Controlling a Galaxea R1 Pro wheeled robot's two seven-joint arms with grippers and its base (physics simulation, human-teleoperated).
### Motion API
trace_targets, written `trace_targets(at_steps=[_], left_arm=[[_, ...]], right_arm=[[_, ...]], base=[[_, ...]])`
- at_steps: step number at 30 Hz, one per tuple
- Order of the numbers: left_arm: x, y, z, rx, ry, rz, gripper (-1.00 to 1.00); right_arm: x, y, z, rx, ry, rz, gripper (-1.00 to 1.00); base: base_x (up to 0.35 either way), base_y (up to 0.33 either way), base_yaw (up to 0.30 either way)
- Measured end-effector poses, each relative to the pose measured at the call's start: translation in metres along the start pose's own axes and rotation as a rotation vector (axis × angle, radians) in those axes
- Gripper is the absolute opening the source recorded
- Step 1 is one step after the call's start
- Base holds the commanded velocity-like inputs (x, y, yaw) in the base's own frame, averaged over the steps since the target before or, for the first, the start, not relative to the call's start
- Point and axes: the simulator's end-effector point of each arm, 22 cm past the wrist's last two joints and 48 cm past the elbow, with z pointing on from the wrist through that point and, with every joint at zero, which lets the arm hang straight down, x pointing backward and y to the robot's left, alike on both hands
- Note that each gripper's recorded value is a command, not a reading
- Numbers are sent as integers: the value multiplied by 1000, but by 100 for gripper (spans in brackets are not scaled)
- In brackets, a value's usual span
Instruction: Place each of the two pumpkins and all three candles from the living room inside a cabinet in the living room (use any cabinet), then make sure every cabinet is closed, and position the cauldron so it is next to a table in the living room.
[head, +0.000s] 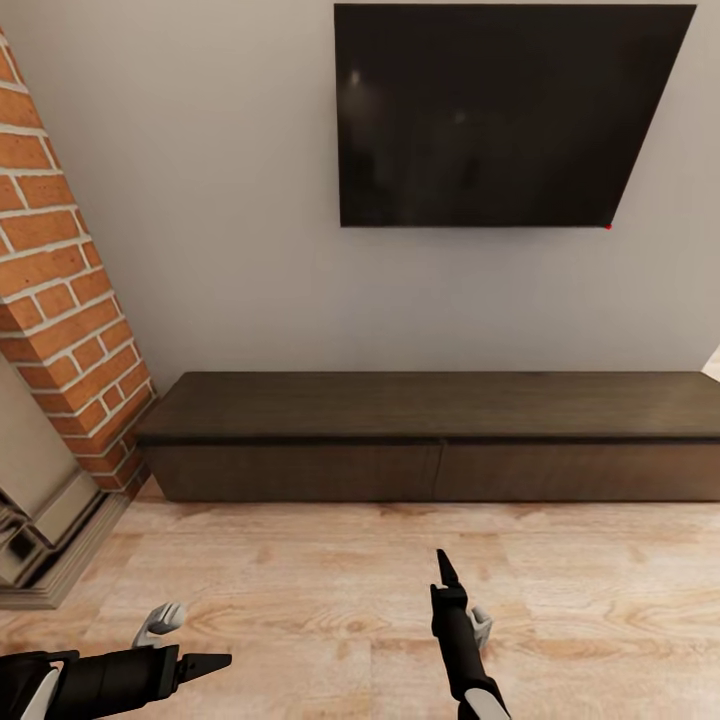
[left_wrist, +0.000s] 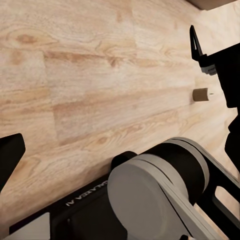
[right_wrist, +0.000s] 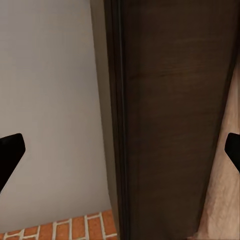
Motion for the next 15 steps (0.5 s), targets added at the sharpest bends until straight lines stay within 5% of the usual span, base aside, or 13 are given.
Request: trace_targets(at_steps=[10, 15], left_arm=[[0, -1, 1, 13, -6, -4, 100], [-2, -3, 1, 23, -11, -7, 100]], right_arm=[[-2, -1, 0, -9, -6, -1, 100], [-2, 0, 0, -10, -5, -3, 100]], base=[[11, 1, 0], [239, 20, 0]])
